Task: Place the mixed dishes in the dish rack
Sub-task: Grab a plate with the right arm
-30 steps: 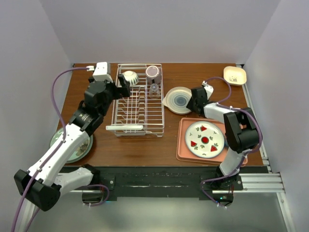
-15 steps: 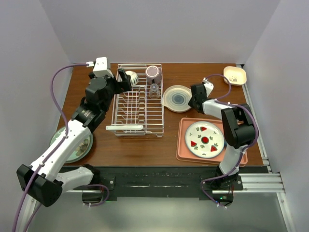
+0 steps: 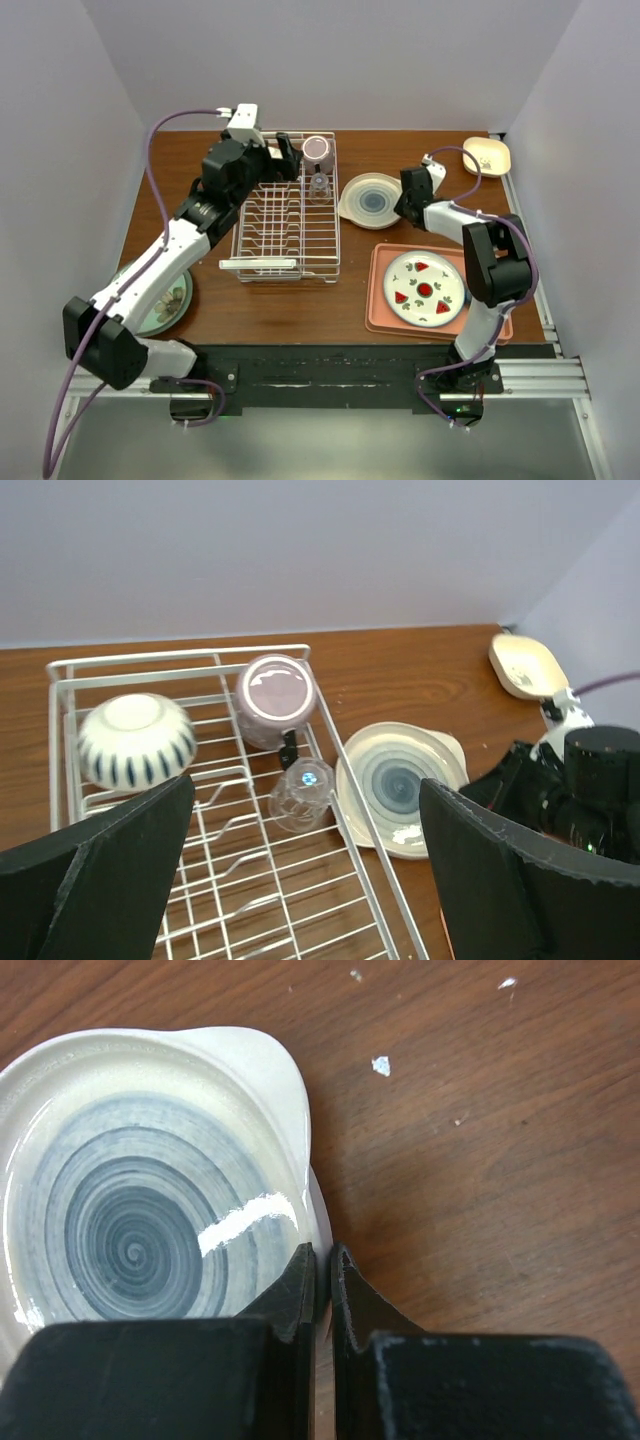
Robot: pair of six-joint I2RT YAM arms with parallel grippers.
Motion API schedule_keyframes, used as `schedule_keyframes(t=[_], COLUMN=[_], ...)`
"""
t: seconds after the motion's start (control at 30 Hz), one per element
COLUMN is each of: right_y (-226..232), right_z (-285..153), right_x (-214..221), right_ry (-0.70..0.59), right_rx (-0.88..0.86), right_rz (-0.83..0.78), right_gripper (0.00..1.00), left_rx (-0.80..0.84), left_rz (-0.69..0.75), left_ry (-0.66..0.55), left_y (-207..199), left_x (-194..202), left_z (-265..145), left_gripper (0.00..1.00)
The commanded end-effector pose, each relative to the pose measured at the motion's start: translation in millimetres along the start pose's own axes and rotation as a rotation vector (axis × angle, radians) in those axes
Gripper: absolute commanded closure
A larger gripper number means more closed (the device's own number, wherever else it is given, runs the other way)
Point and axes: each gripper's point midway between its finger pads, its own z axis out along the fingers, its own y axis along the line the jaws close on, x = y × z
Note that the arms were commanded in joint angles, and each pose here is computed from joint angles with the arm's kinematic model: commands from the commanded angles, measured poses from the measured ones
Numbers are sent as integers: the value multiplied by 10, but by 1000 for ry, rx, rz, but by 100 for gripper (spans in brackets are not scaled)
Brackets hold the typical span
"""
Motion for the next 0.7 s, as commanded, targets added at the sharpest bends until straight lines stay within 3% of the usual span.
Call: schedule_keyframes(t=[0.0, 0.4, 0.67], right_y=[328, 267, 210], right_z=[-396, -928, -1213], right_x=[-905, -1329, -1472], right_ry=[-209, -261, -289], right_rx=[-145, -268, -332], right_rz=[110, 218, 234], right_gripper=[100, 100, 100], left_rx=[232, 462, 478], left_rz=[37, 21, 26], left_ry=[-4, 86, 129], left_y=[-435, -950, -1018], left_x=[-89, 342, 519], left_z=[195, 597, 833], left_gripper=[0, 0, 0])
